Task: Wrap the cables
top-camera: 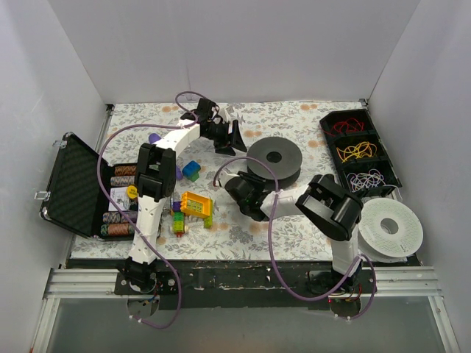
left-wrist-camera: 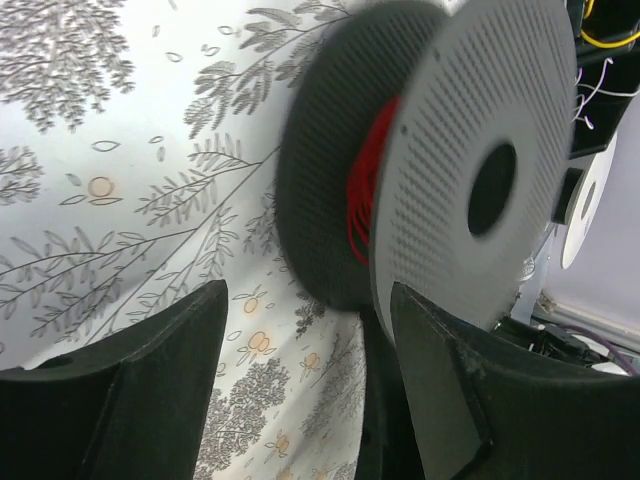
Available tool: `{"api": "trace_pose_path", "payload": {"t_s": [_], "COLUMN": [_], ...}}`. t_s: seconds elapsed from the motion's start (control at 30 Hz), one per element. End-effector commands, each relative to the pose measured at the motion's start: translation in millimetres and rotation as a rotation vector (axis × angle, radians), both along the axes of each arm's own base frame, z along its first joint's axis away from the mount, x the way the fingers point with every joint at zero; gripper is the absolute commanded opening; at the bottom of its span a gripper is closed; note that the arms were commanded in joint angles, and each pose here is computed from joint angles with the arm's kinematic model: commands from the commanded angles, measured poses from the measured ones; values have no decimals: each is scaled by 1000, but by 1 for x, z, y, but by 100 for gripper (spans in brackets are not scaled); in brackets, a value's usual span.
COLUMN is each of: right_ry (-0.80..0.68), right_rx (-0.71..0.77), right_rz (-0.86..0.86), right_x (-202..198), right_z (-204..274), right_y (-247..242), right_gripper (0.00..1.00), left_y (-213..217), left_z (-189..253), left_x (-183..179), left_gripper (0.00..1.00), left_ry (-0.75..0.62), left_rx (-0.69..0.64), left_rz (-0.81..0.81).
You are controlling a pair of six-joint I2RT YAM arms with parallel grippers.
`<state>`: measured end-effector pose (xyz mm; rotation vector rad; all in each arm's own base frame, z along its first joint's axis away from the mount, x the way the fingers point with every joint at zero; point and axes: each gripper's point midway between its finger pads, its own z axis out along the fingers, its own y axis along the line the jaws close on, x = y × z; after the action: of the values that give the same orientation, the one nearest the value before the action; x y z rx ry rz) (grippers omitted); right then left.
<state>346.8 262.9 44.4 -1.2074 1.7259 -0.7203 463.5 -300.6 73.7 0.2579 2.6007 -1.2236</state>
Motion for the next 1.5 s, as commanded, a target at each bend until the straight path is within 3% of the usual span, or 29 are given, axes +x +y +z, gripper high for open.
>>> {"api": "trace_pose_path", "payload": {"t_s": [0.0, 0.13, 0.17, 0.37, 0.5, 0.63, 0.73, 0.87, 1.13, 1.2, 1.3, 1.47], "right_ry": [133, 176, 202, 269, 320, 431, 566, 641, 442, 417, 369, 257], "right_rx": [66, 133, 152, 229, 355, 533, 606, 747, 1125, 1172, 1268, 1366], "right_rz": [50, 72, 81, 128, 216, 445, 540, 490, 76, -27, -159, -388], "right_x": [-19, -27, -31, -49, -63, -95, -117, -108, -30, -20, -11, -11], "right_z": [-7, -1, -5, -7, 27, 81, 106, 128, 176, 175, 168, 140], "right_y": [14, 29, 33, 53, 78, 110, 107, 75, -54, -88, -138, -212], "right_gripper": [43, 48, 53, 54, 55, 56, 56, 56, 60, 60, 61, 61], "left_y": [-2, -6, -8, -17, -14, -11, -10, -7, 9, 23, 49, 112], "left_z": [38, 36, 36, 40, 53, 70, 80, 80, 110, 134, 164, 209], "left_x": [-3, -3, -4, -11, -1, 9, 14, 17, 17, 15, 7, -15], "left_gripper": [65, 65, 65, 65, 66, 69, 71, 70, 76, 80, 98, 98], "left_ry": [-113, -114, -115, -129, -193, -269, -316, -330, -444, -535, -675, -922], "left_rx": [-4, -3, -3, 1, 25, 34, 42, 58, 131, 184, 272, 476], "left_rz": [-35, -42, -47, -72, -56, -44, -34, -25, -16, 2, 47, 187]}}
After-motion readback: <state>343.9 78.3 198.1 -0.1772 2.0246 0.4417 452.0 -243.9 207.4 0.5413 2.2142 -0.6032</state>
